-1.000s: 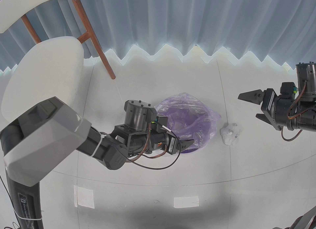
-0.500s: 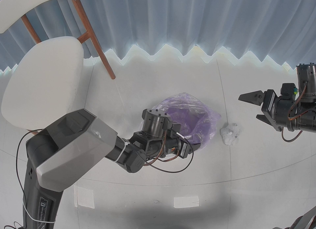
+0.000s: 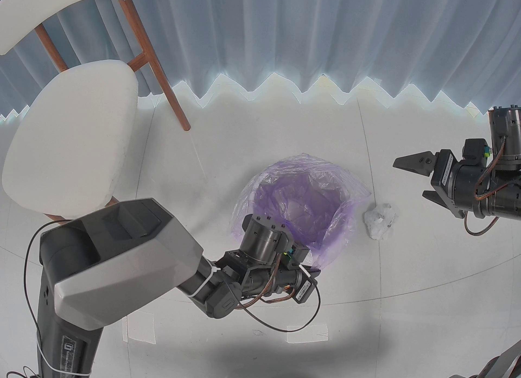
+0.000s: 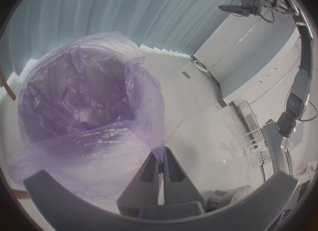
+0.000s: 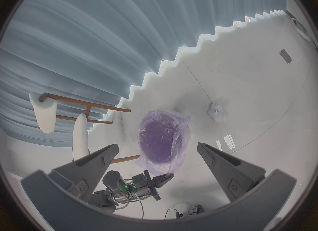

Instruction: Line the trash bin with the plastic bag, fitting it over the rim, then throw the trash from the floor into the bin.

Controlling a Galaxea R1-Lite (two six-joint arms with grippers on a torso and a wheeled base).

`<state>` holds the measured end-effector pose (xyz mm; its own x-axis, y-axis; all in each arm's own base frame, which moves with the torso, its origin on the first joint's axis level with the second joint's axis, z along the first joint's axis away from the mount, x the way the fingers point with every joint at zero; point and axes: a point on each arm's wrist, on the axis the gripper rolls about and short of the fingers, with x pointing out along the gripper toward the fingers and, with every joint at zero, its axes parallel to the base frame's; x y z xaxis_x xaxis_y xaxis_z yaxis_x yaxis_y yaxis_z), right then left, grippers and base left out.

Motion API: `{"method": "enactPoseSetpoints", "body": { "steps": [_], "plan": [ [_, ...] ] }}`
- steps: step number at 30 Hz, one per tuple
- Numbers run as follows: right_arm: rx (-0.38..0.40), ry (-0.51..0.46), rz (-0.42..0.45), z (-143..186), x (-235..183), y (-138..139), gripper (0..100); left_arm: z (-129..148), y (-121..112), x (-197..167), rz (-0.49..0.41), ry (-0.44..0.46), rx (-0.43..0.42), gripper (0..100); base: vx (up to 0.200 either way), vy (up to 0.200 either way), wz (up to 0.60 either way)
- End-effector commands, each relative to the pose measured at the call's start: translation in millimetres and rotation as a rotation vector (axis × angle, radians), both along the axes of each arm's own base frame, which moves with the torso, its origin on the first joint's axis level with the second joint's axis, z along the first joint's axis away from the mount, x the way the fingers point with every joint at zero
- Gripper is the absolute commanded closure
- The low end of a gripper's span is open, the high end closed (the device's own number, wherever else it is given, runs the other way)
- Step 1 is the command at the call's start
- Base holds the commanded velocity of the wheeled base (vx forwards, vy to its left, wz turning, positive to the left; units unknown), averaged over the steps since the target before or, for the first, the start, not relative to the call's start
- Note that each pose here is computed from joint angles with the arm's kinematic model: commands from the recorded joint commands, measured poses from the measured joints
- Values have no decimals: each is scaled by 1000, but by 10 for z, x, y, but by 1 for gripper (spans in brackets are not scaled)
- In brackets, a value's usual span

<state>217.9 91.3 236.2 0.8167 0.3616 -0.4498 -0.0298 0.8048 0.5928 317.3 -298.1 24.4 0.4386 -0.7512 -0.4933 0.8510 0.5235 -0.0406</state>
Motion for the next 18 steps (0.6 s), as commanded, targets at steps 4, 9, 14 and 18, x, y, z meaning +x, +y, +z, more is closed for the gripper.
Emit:
{"method": "enactPoseSetpoints", "body": {
  "steps": [4, 9, 14, 18],
  "plan": [
    [-1, 6, 2, -16, 1, 3, 0, -425, -82, -174, -27, -1, 42, 100, 0, 0, 0],
    [-5, 12, 3, -38, -8, -1, 0, -657, -218, -228, -34, -30, 27, 100, 0, 0, 0],
    [-33, 10, 9, -61, 13, -8, 0, -742, -274, -254, -9, -66, 15, 100, 0, 0, 0],
    [-112, 7, 28, -129, 104, -31, 0, -684, -277, -255, 5, -95, -4, 100, 0, 0, 0]
  ]
}}
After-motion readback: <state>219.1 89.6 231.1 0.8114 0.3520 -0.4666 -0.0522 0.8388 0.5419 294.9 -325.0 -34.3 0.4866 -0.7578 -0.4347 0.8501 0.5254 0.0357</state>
